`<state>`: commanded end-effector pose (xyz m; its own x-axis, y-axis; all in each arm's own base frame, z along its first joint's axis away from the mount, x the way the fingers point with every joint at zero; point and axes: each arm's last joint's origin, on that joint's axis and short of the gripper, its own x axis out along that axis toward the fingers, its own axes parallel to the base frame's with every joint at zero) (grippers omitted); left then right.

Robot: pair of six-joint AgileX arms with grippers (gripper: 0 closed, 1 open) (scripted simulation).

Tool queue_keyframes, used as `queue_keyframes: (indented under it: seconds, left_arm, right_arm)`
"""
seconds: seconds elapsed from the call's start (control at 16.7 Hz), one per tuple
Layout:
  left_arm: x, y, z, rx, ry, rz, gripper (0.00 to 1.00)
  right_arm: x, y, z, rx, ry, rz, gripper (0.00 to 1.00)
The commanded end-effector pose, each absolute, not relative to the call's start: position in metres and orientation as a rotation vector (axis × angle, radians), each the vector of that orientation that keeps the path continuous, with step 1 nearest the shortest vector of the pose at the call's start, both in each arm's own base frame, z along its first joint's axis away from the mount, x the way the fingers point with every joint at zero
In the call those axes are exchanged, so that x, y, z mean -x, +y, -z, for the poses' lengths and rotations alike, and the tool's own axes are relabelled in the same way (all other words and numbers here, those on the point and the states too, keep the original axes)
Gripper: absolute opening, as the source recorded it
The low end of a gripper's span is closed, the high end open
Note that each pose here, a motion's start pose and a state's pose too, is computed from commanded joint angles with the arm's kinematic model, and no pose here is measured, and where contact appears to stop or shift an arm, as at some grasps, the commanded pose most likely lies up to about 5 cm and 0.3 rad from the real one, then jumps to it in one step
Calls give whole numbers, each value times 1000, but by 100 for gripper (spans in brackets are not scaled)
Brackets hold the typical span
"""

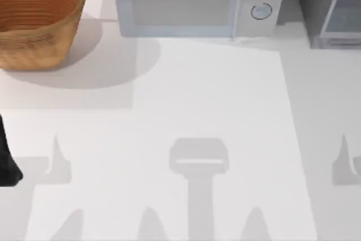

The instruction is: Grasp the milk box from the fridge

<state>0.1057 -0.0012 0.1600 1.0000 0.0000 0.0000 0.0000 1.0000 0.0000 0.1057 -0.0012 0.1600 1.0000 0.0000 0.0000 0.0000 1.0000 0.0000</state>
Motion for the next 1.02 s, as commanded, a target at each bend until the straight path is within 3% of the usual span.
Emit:
queue_keyframes:
  seconds: [0.48, 1.02]
  left_arm:
    - [-106, -1, -160, 0, 0, 0, 100]
    - [-106, -1, -160, 0, 0, 0, 100]
  right_arm:
    - [-119, -8, -175, 11, -36, 3, 100]
    - [-181, -53, -158, 2, 22, 7, 100]
